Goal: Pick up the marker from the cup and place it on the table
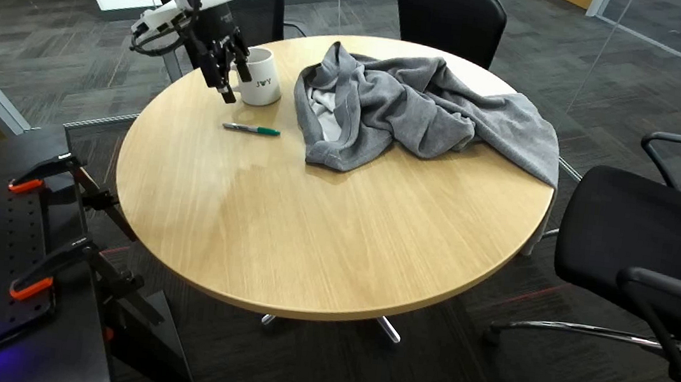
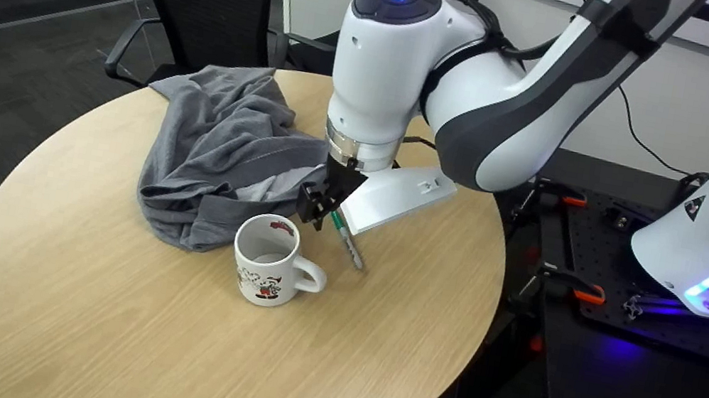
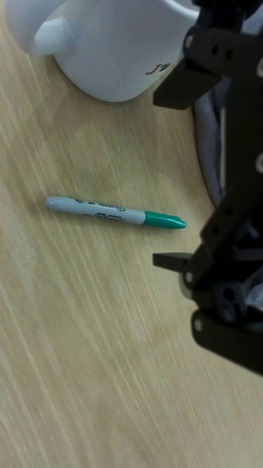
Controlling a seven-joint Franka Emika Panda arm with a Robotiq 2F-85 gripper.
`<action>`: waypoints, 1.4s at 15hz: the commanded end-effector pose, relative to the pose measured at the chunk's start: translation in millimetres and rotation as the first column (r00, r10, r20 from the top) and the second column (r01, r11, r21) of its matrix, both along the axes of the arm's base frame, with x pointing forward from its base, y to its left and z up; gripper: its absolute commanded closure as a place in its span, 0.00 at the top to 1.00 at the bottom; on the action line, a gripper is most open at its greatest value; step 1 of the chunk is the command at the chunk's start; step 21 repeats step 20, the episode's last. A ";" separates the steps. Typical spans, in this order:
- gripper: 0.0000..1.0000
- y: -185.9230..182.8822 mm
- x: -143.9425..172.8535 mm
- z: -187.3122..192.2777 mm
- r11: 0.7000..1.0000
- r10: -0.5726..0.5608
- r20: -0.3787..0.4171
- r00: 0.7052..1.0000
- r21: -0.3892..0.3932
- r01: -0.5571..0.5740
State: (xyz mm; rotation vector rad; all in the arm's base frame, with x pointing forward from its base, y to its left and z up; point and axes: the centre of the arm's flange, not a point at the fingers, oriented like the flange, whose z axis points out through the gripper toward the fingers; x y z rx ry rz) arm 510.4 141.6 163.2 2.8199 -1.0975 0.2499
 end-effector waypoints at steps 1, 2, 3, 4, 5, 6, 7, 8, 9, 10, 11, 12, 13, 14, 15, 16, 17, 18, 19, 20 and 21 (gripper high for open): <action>1.00 3.8 -13.7 37.3 0.999 -0.029 0.066 0.997 -0.029 0.031; 1.00 4.6 -15.5 45.3 0.999 -0.036 0.083 0.996 -0.037 0.039; 1.00 5.2 -16.2 51.4 0.998 -0.041 0.100 0.994 -0.042 0.045; 1.00 6.7 -18.4 59.1 0.998 -0.043 0.119 0.992 -0.049 0.050; 1.00 8.3 -20.0 65.7 0.997 -0.045 0.135 0.990 -0.055 0.053; 1.00 9.9 -21.6 71.8 0.997 -0.044 0.148 0.988 -0.064 0.054; 1.00 11.9 -23.2 77.5 0.996 -0.044 0.161 0.986 -0.071 0.056; 1.00 13.5 -24.6 82.6 0.995 -0.044 0.174 0.984 -0.078 0.059; 1.00 15.1 -26.2 86.8 0.995 -0.043 0.185 0.982 -0.083 0.060; 1.00 16.2 -27.6 90.4 0.994 -0.047 0.195 0.980 -0.088 0.065; 1.00 17.6 -28.8 93.6 0.994 -0.046 0.200 0.979 -0.088 0.065; 1.00 16.6 -12.8 79.3 0.996 -0.029 0.188 0.982 -0.076 0.044; 1.00 18.2 -14.3 82.8 0.996 -0.030 0.194 0.981 -0.076 0.045; 1.00 19.0 -15.5 84.9 0.996 -0.028 0.195 0.980 -0.075 0.044; 1.00 19.3 -16.4 85.5 0.996 -0.028 0.195 0.980 -0.075 0.043; 1.00 19.0 -17.0 85.2 0.996 -0.028 0.193 0.981 -0.076 0.043; 1.00 18.6 -17.4 84.7 0.996 -0.028 0.192 0.981 -0.076 0.044; 1.00 18.4 -17.6 84.5 0.996 -0.029 0.192 0.981 -0.076 0.044; 1.00 18.2 -17.7 84.4 0.996 -0.029 0.191 0.981 -0.077 0.044; 1.00 18.2 -17.7 84.3 0.996 -0.029 0.191 0.981 -0.077 0.044; 1.00 18.2 -17.7 84.3 0.996 -0.029 0.191 0.981 -0.077 0.044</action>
